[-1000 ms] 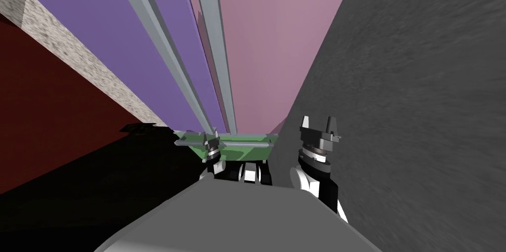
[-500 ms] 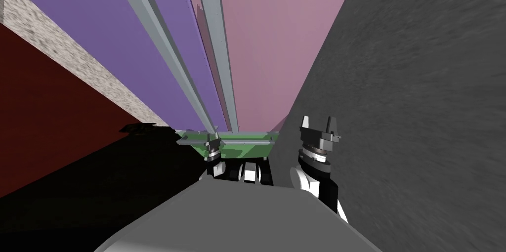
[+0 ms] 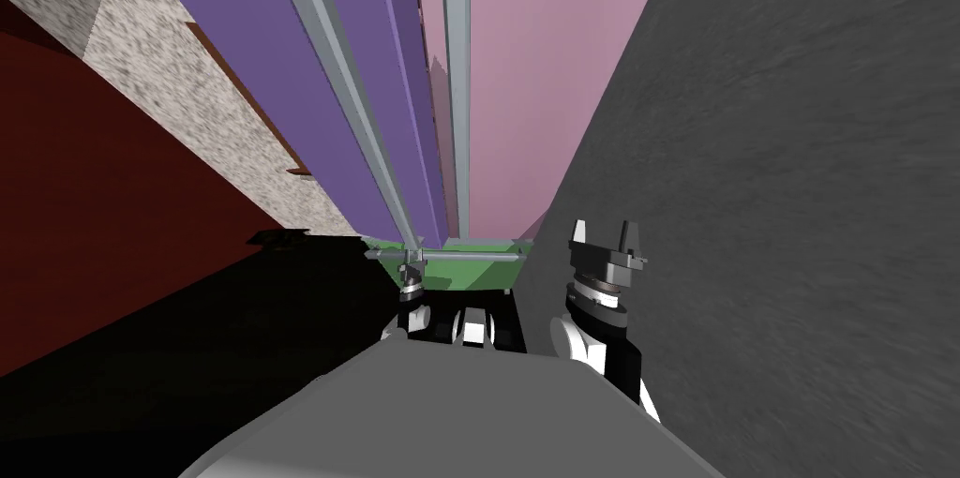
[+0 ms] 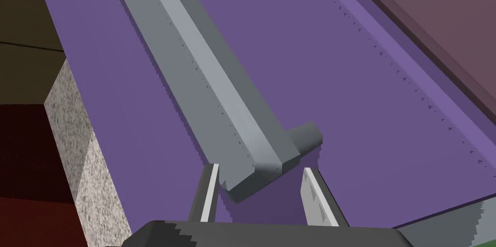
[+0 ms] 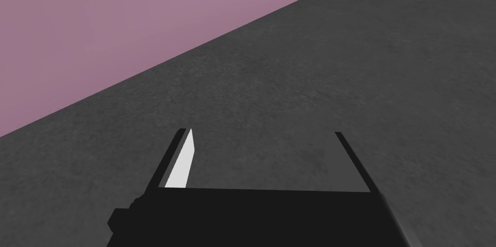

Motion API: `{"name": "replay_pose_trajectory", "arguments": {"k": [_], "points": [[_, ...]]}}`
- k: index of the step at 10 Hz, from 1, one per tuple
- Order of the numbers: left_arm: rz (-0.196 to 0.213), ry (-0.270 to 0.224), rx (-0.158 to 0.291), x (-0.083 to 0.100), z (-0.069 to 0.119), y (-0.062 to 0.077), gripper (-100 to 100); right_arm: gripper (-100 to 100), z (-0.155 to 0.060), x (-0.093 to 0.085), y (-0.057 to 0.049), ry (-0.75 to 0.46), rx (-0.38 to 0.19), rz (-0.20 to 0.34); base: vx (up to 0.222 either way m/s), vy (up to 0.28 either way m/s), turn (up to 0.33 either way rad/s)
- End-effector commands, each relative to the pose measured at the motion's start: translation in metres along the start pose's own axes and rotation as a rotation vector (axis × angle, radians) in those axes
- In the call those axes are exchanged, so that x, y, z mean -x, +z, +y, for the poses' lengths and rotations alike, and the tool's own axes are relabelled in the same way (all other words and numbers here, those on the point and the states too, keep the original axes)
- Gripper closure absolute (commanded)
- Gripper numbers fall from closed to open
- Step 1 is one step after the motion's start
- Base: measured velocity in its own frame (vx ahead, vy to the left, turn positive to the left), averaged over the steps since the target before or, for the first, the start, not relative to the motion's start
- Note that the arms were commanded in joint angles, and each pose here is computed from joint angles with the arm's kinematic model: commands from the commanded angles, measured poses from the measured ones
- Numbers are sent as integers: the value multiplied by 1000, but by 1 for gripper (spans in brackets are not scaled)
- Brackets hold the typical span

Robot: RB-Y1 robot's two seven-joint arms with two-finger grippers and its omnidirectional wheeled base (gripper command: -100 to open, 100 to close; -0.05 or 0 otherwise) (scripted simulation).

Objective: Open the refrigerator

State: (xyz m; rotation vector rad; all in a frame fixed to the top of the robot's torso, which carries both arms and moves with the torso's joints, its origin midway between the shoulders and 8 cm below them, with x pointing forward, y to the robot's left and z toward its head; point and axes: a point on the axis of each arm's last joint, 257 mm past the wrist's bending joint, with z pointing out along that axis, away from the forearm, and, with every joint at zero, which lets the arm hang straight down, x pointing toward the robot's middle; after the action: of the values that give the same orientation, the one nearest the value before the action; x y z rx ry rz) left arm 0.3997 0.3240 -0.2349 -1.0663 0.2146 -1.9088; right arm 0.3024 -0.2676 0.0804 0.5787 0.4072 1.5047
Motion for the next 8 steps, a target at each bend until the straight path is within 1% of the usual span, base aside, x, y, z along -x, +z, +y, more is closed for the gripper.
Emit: {"name": "replay_pose_trajectory", "arguments": {"k": [1,2,3,4,5,6,7,8], "points": [[45,-37,19,-10,3,14,100,0,0,0,0,0,0,0,-130,114,5],[64,-60,45,-16,11,18,100,0,0,0,0,0,0,0,-181,123,4],[64,-60,45,-16,11,18,100,0,0,0,0,0,0,0,-152,82,-19],[64,-60,45,-16,11,18,100,0,0,0,0,0,0,0,-62,45,0],[101,-103,96,-28,26,23,100,0,0,0,0,0,0,0,-178,116,48],[101,-103,96,-28,26,23,100,0,0,0,0,0,0,0,-176,140,-23],[78,-98,116,-24,30,13,100,0,0,0,0,0,0,0,-63,51,-21],[92,-121,143,-36,43,10,100,0,0,0,0,0,0,0,-59,112,-19]]}}
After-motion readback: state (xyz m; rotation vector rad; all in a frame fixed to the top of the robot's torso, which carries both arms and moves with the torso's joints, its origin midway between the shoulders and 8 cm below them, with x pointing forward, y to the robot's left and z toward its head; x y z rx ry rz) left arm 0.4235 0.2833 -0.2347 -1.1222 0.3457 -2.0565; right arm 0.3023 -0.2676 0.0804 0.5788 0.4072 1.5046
